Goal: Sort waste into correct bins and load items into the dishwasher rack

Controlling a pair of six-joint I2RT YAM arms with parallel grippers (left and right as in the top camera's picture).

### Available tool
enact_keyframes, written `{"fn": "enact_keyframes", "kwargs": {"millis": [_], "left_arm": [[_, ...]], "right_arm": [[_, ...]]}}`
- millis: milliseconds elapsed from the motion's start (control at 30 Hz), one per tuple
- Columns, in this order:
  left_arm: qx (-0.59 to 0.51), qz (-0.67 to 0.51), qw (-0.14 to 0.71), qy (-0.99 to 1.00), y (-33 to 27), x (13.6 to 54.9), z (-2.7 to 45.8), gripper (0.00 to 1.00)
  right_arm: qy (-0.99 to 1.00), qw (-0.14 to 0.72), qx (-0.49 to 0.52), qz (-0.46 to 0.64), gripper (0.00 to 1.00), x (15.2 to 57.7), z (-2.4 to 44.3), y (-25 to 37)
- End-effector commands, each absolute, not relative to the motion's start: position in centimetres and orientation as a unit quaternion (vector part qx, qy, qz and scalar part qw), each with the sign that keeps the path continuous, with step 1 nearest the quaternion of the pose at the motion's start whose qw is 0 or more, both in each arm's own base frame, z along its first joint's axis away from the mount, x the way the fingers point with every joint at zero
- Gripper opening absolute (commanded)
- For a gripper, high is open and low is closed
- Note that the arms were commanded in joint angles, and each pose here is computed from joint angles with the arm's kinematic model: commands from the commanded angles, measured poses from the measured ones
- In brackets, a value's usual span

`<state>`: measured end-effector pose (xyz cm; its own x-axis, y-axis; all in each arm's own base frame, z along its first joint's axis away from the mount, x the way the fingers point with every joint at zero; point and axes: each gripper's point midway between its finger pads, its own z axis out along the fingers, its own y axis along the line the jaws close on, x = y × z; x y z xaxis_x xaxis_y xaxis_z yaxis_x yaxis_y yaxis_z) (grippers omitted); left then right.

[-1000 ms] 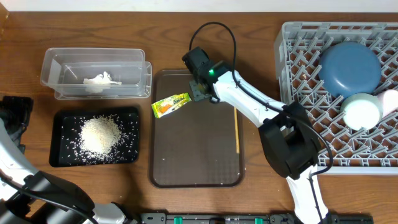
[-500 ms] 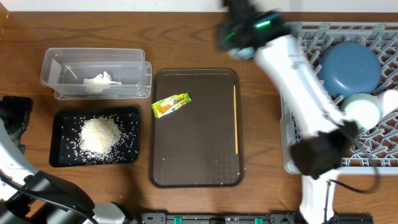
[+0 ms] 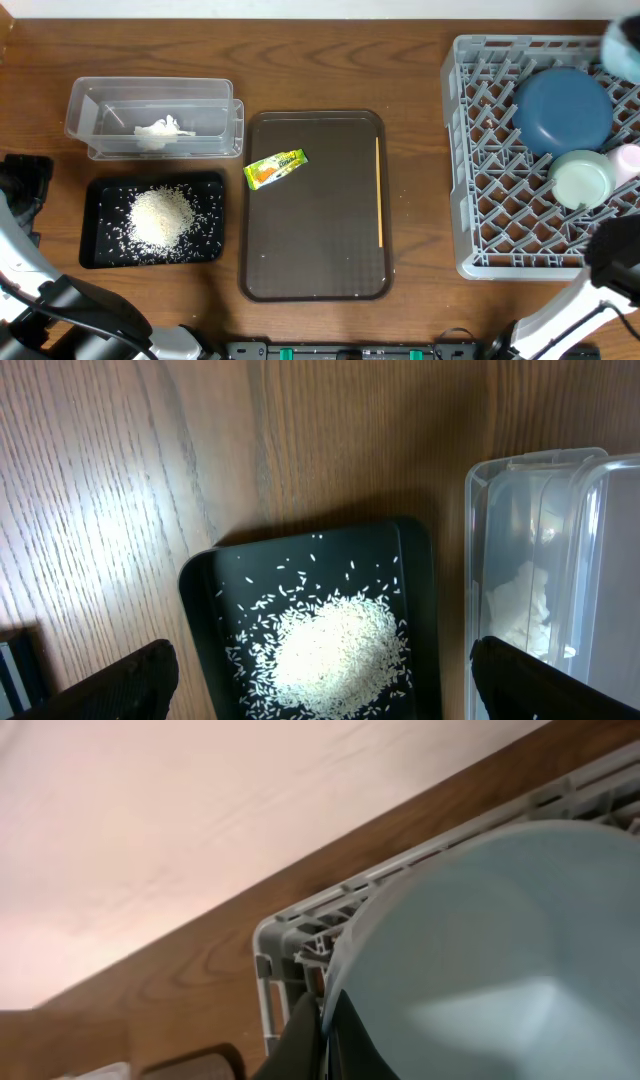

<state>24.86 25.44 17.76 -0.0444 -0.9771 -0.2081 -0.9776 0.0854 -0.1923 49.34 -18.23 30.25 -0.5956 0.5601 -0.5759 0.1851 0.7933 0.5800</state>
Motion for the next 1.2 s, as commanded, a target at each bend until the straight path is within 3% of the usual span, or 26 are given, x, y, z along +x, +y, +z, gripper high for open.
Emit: {"fn": "enact_keyframes", "kwargs": {"millis": [0,500,1167], "left_arm": [[-0.681,0.005,0.158,0.715,25.7,24.7,18.9,0.96],[-0.681,0.005,0.158,0.715,25.7,24.7,18.9,0.96],[-0.681,0.005,0.158,0.715,25.7,24.7,18.9,0.96]], "right_arm": [[0.829,0.408,0.135,0.358,0.01,49.3,29.4,-17.9],[0.751,0.436,0.131,0.479,0.02,50.7,23.1,-24.8],[0.765,0.391,0.268,0.436,0.04,49.7,16.0,-30.4]]}}
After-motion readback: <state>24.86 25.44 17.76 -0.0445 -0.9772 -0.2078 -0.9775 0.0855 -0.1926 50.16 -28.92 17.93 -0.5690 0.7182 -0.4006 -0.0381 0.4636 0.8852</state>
